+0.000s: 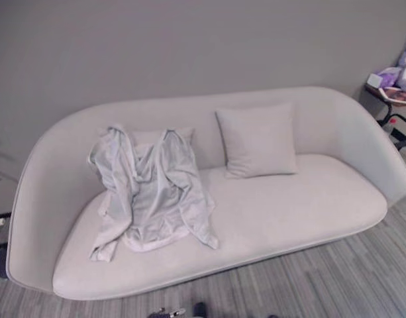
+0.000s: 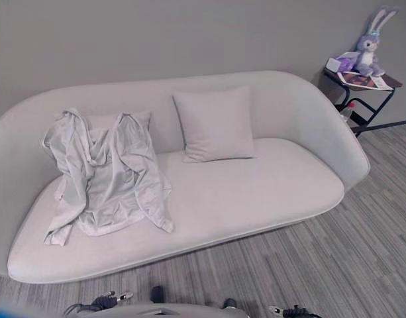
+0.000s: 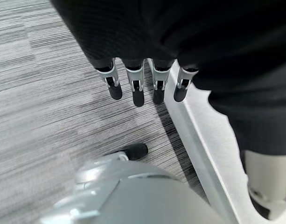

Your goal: Hang the clothes on the sofa on the clothes rack.

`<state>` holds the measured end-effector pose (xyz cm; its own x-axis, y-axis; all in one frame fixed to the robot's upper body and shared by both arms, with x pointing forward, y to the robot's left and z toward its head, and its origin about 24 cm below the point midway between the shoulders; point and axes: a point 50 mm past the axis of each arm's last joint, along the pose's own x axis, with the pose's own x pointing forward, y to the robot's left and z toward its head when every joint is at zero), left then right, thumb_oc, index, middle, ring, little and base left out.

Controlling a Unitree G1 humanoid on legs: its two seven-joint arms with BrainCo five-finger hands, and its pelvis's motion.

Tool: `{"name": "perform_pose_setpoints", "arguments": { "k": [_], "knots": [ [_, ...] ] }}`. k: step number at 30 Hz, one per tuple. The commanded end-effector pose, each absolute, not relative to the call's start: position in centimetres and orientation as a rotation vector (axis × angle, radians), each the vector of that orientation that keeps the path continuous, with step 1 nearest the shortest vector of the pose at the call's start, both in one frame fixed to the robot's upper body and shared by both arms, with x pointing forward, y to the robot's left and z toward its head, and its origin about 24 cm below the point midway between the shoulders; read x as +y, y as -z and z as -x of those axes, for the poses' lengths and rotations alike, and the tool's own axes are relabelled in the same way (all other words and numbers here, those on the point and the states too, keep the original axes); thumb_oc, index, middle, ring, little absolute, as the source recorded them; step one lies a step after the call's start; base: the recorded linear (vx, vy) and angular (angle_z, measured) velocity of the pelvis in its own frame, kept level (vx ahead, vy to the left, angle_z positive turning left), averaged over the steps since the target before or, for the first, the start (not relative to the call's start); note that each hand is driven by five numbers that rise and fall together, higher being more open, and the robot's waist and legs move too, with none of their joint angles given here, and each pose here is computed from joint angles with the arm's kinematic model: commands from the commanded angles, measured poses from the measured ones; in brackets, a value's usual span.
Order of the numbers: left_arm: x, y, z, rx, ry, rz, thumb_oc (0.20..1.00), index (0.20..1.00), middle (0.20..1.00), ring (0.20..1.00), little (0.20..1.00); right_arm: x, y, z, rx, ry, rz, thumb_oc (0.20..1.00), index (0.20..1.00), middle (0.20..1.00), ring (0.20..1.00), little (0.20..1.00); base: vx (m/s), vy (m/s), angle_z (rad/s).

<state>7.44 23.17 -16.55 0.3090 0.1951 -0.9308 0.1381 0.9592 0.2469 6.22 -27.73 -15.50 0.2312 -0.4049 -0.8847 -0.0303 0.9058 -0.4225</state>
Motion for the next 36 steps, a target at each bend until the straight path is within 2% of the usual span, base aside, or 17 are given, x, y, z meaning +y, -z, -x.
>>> {"name": "perform_pose_setpoints", "arguments": {
  "k": [1, 8, 12, 17, 21, 25, 31, 36],
  "knots": [
    [24.8, 15.3, -11.1, 1.165, -0.057, -0.382, 1.000, 1.000, 1.000, 1.000, 1.000, -26.9, 14.8, -10.7, 1.212, 0.205, 0.426, 1.000, 1.000, 1.000, 1.000, 1.000, -0.01, -0.022, 0.10],
    [24.8, 15.2, -11.6, 1.138, -0.144, -0.268, 1.000, 1.000, 1.000, 1.000, 1.000, -26.6, 14.6, -11.9, 1.180, 0.154, 0.481, 1.000, 1.000, 1.000, 1.000, 1.000, -0.05, 0.010, 0.17],
    [24.9, 14.9, -12.2, 1.101, -0.187, -0.224, 1.000, 1.000, 1.000, 1.000, 1.000, -27.5, 14.2, -12.2, 1.161, 0.185, 0.482, 1.000, 1.000, 1.000, 1.000, 1.000, 0.00, 0.453, 0.21],
    [25.3, 14.9, -11.9, 1.107, -0.219, -0.218, 1.000, 1.000, 1.000, 1.000, 1.000, -27.8, 14.5, -10.9, 1.200, 0.225, 0.445, 1.000, 1.000, 1.000, 1.000, 1.000, -0.02, 0.729, 0.21],
    [27.1, 14.2, -12.6, 1.098, -0.239, -0.267, 1.000, 1.000, 1.000, 1.000, 1.000, -26.9, 14.6, -11.5, 1.180, 0.253, 0.377, 1.000, 1.000, 1.000, 1.000, 1.000, -0.20, 0.519, -0.28],
    [28.5, 13.9, -11.8, 1.127, -0.245, -0.278, 1.000, 1.000, 1.000, 1.000, 1.000, -26.7, 14.8, -11.1, 1.178, 0.249, 0.354, 1.000, 1.000, 1.000, 1.000, 1.000, -0.06, 0.525, -0.15],
    [29.3, 14.2, -9.9, 1.202, -0.237, -0.324, 1.000, 1.000, 1.000, 1.000, 1.000, -27.6, 14.8, -10.2, 1.218, 0.263, 0.386, 1.000, 1.000, 1.000, 1.000, 1.000, -0.04, 0.296, 0.11],
    [27.8, 14.8, -9.9, 1.206, -0.177, -0.326, 1.000, 1.000, 1.000, 1.000, 1.000, -27.6, 14.6, -10.7, 1.207, 0.236, 0.415, 1.000, 1.000, 1.000, 1.000, 1.000, 0.04, 0.053, 0.03]
  ]
}}
